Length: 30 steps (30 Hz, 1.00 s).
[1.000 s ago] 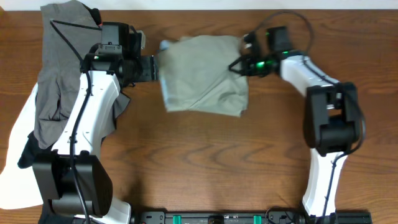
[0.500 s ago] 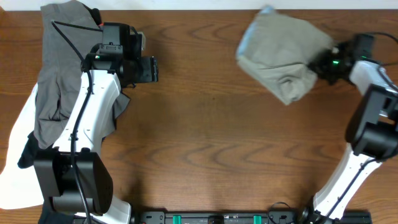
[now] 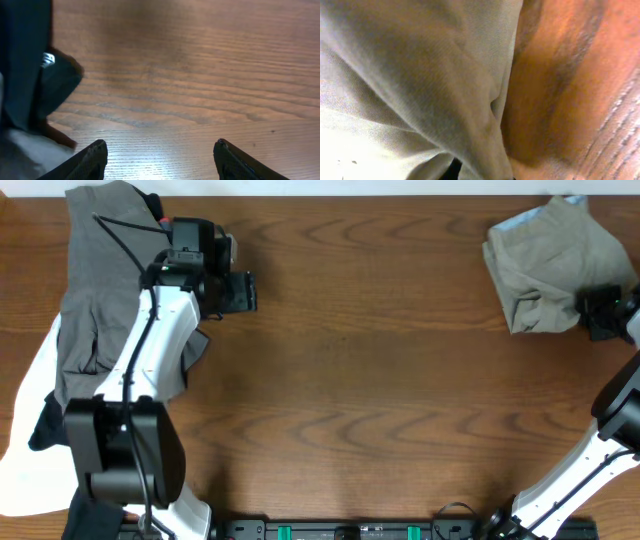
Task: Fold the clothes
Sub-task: 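Carry the folded shorts to the upper right corner with the right gripper, then lower the khaki shorts at the upper right corner and release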
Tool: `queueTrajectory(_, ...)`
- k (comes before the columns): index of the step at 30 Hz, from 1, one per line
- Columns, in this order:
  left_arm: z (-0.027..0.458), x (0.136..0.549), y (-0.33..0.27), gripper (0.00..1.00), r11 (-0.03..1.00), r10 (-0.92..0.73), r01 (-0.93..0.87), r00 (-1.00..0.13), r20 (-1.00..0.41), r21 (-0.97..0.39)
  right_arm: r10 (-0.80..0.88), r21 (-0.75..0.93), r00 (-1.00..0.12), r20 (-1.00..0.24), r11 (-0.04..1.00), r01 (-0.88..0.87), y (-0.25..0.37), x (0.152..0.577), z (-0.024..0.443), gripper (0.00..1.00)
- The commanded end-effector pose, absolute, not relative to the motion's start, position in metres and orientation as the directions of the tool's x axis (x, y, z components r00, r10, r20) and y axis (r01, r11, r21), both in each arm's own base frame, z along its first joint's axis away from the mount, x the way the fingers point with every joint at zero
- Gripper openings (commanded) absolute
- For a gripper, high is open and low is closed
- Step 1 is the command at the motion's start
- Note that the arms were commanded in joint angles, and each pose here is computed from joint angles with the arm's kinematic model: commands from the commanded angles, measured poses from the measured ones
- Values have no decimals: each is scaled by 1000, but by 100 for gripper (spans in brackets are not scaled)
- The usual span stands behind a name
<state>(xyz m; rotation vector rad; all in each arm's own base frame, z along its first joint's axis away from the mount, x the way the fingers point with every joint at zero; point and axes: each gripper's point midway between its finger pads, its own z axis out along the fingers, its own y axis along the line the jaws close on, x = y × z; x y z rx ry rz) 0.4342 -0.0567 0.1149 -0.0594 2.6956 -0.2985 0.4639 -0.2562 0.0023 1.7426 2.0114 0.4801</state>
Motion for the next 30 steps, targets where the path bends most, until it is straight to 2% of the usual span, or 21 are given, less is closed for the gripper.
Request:
queueTrajectory(1,99,432,-57,70,976,-98,-16,-924,-370,-219,991,435,16,-133,43,899,-273,447,-16,2)
queueTrajectory(4,93,432,-57,70,973,-120,-40,-928,-353,-226,985,410,45,-168,29,911,-275,445,-17,1)
queueTrajectory(10,83,432,-57,70,971,-138,-63,-935,-328,-229,965,365,163,-207,-78,928,-284,434,-20,2)
queueTrajectory(22,85,437,-57,70,970,-142,-60,-926,-350,-234,967,381,127,-220,-35,924,-255,458,-17,2)
queueTrajectory(30,85,438,-57,70,970,-141,-59,-926,-351,-234,946,425,108,-306,34,905,-241,485,-7,2)
